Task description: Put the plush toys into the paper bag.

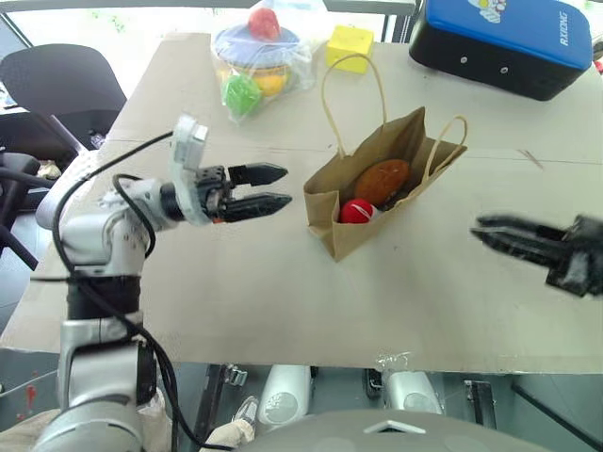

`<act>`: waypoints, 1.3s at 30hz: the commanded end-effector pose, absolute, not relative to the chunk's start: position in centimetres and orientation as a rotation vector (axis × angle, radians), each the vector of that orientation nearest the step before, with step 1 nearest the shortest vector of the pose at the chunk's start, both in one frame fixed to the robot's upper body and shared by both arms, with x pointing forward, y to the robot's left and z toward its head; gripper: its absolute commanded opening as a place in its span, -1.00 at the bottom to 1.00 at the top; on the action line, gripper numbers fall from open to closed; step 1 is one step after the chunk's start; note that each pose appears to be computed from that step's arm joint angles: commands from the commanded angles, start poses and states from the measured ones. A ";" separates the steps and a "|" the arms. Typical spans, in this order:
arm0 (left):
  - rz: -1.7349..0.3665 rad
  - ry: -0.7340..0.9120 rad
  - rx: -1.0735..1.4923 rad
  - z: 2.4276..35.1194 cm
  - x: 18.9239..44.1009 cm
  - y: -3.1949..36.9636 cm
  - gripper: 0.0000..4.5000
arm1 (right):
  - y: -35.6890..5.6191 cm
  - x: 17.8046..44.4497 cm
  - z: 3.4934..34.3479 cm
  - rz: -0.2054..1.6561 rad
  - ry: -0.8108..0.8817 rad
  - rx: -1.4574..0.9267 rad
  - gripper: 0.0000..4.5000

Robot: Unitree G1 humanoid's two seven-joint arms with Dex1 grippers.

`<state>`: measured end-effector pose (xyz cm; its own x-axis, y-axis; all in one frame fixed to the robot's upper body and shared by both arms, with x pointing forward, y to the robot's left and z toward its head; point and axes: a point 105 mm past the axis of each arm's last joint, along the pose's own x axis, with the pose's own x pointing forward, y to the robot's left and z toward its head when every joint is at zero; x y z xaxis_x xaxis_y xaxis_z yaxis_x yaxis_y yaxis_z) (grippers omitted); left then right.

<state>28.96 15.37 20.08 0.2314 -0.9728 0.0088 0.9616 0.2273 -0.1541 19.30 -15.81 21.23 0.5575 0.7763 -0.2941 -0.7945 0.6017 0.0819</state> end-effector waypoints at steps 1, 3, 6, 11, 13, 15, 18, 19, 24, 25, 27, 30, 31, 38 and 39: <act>-1.359 0.057 -0.068 20.3 27.4 13.8 1.00 | -13.3 19.7 19.2 1.020 0.276 -0.139 -1.00; -1.347 0.044 -0.049 19.9 27.4 13.2 1.00 | -11.8 21.0 17.9 1.047 0.241 -0.204 -1.00; -1.338 0.051 -0.004 19.3 27.5 12.5 1.00 | -9.5 22.7 16.9 1.089 0.177 -0.220 -1.00; -1.335 0.061 0.027 18.5 27.4 11.8 1.00 | -7.5 26.5 15.7 1.059 0.115 -0.282 -1.00; -1.317 0.062 0.048 18.1 27.4 11.5 1.00 | -6.5 27.8 15.9 1.052 0.075 -0.271 -1.00; -1.259 0.034 0.071 18.1 27.9 11.0 1.00 | -5.5 28.1 15.9 1.069 0.052 -0.264 -1.00; -1.191 0.007 0.079 18.0 28.4 10.1 1.00 | -4.8 28.4 15.8 1.073 0.037 -0.250 -1.00; -1.172 -0.004 0.069 18.0 28.5 9.7 1.00 | -4.7 28.5 15.7 1.069 0.035 -0.245 -1.00; -1.027 -0.073 0.008 18.6 29.9 8.7 1.00 | -4.2 29.1 15.2 1.060 0.033 -0.232 -1.00; -1.009 -0.079 -0.003 18.8 30.1 8.6 1.00 | -4.2 29.2 15.1 1.059 0.033 -0.230 -1.00; -0.968 -0.096 0.028 18.6 30.7 8.3 1.00 | -4.2 29.3 14.9 1.055 0.037 -0.228 -1.00; -0.965 -0.121 0.087 18.3 30.9 7.5 1.00 | -4.2 29.4 14.7 1.050 0.040 -0.225 -1.00; -0.960 -0.127 0.098 18.2 31.2 7.4 0.88 | -4.3 29.4 14.8 1.047 0.038 -0.221 -1.00; -0.976 -0.254 0.056 19.3 32.1 7.3 -0.23 | -5.1 26.9 15.8 1.056 -0.003 -0.197 -1.00; -0.988 -0.269 0.038 19.6 32.0 7.3 -0.43 | -5.2 26.5 15.9 1.052 -0.013 -0.197 -1.00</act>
<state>32.31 7.14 17.56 0.5558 -0.8221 0.1233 0.8140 0.5684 0.1202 27.29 -5.13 13.88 0.5020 0.8518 -0.1499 -0.8644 0.4883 -0.1202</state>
